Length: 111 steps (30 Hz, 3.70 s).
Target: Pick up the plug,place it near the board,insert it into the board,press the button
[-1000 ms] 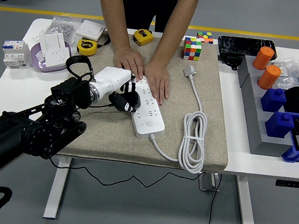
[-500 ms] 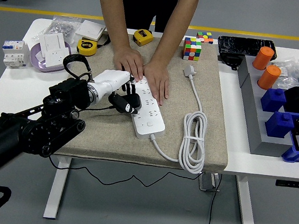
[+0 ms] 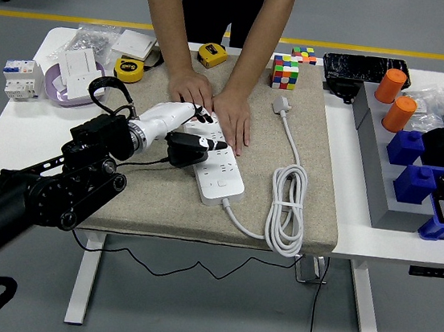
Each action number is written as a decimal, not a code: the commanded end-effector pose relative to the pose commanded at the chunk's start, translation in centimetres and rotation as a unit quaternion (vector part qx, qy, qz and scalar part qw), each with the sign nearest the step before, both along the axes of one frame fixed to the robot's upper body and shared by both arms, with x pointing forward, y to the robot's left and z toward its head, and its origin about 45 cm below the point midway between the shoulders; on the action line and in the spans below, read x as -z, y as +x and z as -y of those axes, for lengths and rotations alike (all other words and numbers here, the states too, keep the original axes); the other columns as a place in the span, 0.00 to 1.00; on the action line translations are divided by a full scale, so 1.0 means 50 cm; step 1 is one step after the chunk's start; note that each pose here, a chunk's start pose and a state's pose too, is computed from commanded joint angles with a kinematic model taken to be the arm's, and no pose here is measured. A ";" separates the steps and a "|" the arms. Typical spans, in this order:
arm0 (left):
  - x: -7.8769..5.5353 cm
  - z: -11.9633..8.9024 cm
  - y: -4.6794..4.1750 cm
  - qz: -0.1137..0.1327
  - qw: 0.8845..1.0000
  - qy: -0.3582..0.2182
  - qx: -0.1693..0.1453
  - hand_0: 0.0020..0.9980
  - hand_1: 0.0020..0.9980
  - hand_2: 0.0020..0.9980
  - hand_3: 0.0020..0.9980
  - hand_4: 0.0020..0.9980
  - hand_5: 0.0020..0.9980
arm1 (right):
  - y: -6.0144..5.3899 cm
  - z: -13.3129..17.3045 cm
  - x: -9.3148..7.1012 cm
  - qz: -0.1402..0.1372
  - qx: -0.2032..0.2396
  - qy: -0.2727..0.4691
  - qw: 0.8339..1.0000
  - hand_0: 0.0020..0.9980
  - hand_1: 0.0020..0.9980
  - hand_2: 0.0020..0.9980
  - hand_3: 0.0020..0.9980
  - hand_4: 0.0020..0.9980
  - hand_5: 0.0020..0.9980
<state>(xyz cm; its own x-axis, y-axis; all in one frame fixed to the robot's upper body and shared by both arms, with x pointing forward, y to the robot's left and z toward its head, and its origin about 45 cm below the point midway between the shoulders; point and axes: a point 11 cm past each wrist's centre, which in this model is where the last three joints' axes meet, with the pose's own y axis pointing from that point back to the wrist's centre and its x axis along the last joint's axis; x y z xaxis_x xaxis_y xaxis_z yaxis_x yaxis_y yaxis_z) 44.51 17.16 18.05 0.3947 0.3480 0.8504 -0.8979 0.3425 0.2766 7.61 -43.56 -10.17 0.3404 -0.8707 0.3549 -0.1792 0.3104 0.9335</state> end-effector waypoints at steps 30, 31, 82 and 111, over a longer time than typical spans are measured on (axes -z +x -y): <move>0.036 -0.015 -0.181 -0.046 0.976 -0.200 -0.074 1.00 1.00 1.00 1.00 1.00 1.00 | -0.014 -0.003 0.004 -0.005 0.004 0.000 1.000 0.81 0.72 0.70 0.61 0.88 0.56; 0.039 -0.017 -0.182 -0.044 0.979 -0.187 -0.073 1.00 1.00 1.00 1.00 1.00 1.00 | -0.015 -0.003 0.004 -0.005 0.004 0.000 1.000 0.81 0.72 0.70 0.61 0.88 0.56; 0.015 0.059 -0.165 -0.028 0.998 -0.064 0.011 1.00 1.00 0.98 0.99 1.00 1.00 | -0.006 0.000 0.001 -0.002 0.003 -0.002 1.000 0.81 0.72 0.69 0.61 0.88 0.56; 0.028 0.021 -0.183 -0.028 1.000 -0.008 0.008 1.00 0.98 0.93 0.97 1.00 1.00 | -0.012 0.001 0.002 -0.004 0.004 -0.002 1.000 0.81 0.72 0.69 0.61 0.89 0.56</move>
